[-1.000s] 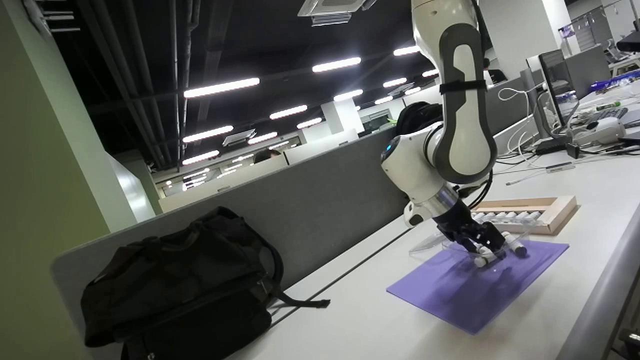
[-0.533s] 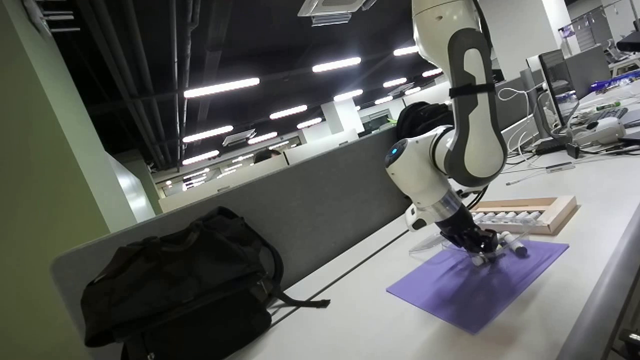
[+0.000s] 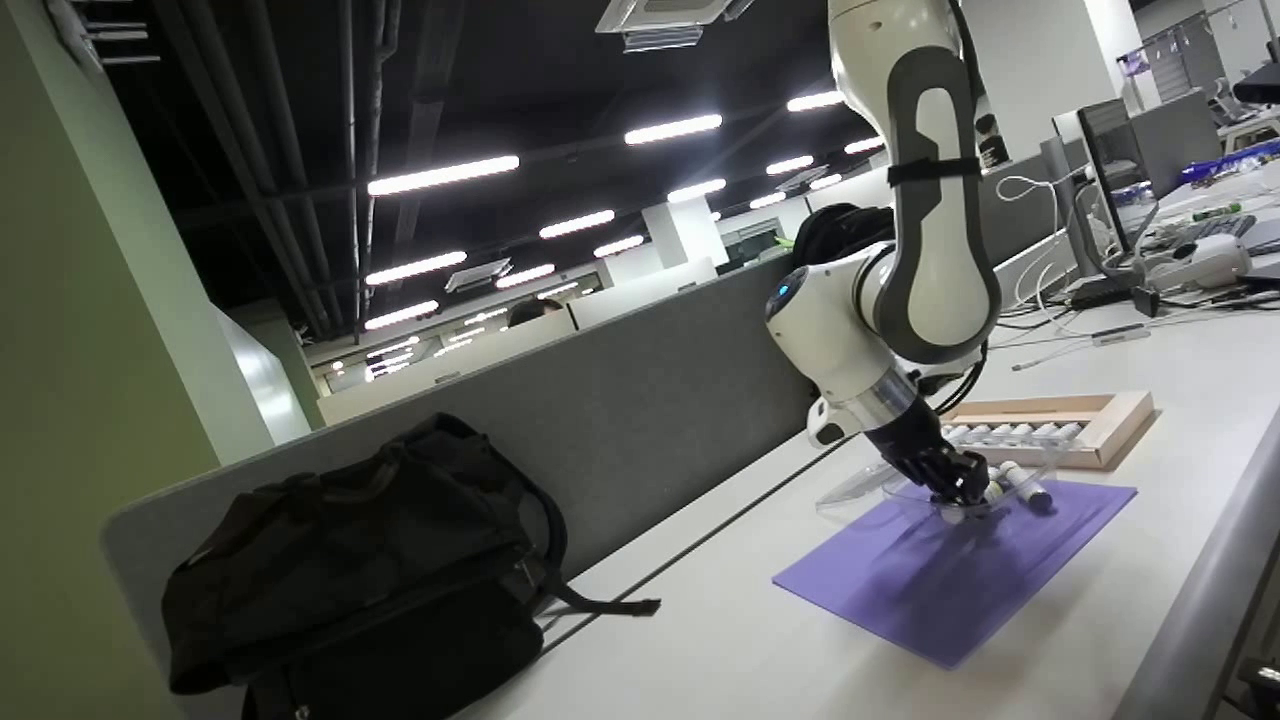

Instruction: Put one bottle from the container into the bottom of the segment tray

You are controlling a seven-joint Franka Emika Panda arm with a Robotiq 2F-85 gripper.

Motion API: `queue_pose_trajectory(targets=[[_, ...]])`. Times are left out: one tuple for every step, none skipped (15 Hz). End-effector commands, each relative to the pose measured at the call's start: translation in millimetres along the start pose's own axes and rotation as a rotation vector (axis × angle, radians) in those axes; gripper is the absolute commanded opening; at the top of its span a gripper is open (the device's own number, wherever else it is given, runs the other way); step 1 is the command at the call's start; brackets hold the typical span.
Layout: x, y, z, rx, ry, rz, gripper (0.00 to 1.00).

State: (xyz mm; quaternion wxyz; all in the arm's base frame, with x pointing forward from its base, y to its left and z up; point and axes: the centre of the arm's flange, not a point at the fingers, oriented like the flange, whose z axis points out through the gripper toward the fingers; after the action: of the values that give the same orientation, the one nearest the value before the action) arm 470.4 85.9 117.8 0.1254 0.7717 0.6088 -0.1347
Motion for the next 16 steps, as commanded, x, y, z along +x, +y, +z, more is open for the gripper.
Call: queue_pose_trajectory(targets=[[-24.6,-3.3,-43.8,0.041,0.005,0.091,0.07],[-30.0,-4.3,-51.4,0.045,-0.001,0.111,0.07],[-37.6,-6.6,-59.0,0.036,-0.011,0.134,0.07],[-45.8,-8.4,-66.3,0.024,-0.019,0.153,0.07],[-53.8,-10.2,-72.3,0.011,-0.029,0.170,0.07],[-65.2,-13.4,-76.1,-0.002,-0.048,0.181,0.07],[-75.8,-16.0,-77.6,-0.003,-0.069,0.186,0.07],[-90.1,-20.7,-75.8,-0.005,-0.101,0.159,0.07],[-104.5,-25.7,-72.3,-0.017,-0.143,0.134,0.07],[-120.9,-31.5,-65.5,-0.021,-0.198,0.105,0.07],[-135.1,-36.1,-59.1,-0.021,-0.245,0.083,0.07],[-153.2,-41.4,-50.0,-0.020,-0.292,0.046,0.07],[-170.9,-44.6,-41.9,-0.017,-0.344,0.015,0.07],[-190.3,-45.7,-34.1,-0.018,-0.387,0.007,0.07],[-207.0,-46.2,-28.1,-0.020,-0.415,0.002,0.07],[-223.3,-45.9,-23.3,-0.022,-0.432,0.007,0.07]])
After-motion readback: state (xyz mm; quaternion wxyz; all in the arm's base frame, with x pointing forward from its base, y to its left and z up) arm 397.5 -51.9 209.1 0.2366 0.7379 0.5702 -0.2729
